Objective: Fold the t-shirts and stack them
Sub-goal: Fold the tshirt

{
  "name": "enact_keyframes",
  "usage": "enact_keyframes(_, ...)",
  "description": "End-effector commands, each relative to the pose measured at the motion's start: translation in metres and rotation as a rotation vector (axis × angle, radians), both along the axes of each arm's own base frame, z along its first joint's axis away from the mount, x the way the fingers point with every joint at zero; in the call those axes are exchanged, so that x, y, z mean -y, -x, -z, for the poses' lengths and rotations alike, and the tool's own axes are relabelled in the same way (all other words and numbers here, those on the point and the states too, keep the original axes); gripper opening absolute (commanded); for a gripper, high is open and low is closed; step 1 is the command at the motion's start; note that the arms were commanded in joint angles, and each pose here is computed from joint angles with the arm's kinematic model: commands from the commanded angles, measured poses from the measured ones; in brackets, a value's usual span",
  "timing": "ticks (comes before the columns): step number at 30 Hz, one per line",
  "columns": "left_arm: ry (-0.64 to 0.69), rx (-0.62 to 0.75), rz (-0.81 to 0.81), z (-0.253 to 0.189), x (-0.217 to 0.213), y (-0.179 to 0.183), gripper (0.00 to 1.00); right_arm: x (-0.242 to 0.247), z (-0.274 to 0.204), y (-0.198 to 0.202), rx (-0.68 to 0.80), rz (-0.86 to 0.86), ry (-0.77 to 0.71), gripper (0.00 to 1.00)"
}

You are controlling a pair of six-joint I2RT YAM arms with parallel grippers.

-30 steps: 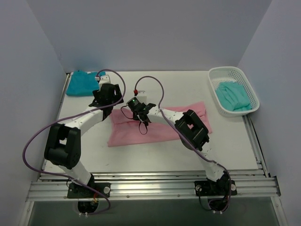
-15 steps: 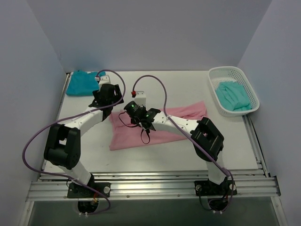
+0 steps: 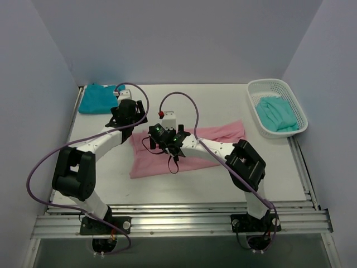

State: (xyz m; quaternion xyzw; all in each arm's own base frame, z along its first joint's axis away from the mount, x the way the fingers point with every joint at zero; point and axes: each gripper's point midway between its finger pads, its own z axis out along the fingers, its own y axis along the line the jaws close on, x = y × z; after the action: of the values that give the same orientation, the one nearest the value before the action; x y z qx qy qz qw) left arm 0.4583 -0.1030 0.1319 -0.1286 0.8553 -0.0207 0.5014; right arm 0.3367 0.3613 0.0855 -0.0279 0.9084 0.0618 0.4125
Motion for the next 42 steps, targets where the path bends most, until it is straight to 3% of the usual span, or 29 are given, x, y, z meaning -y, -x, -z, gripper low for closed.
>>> enact_keyframes(1,0.04,0.091,0.003,-0.031,0.005,-0.012,0.95,0.006,-0.009,-0.033,0.043,0.052,0.018,0.98)
enact_keyframes(13,0.029,0.086,0.006,-0.025,0.003,-0.012,0.95,0.009,0.009,-0.083,0.008,0.07,0.009,0.89)
enact_keyframes(42,0.029,0.076,0.01,-0.019,0.004,-0.013,0.95,0.005,0.04,-0.052,-0.049,0.045,0.031,0.76)
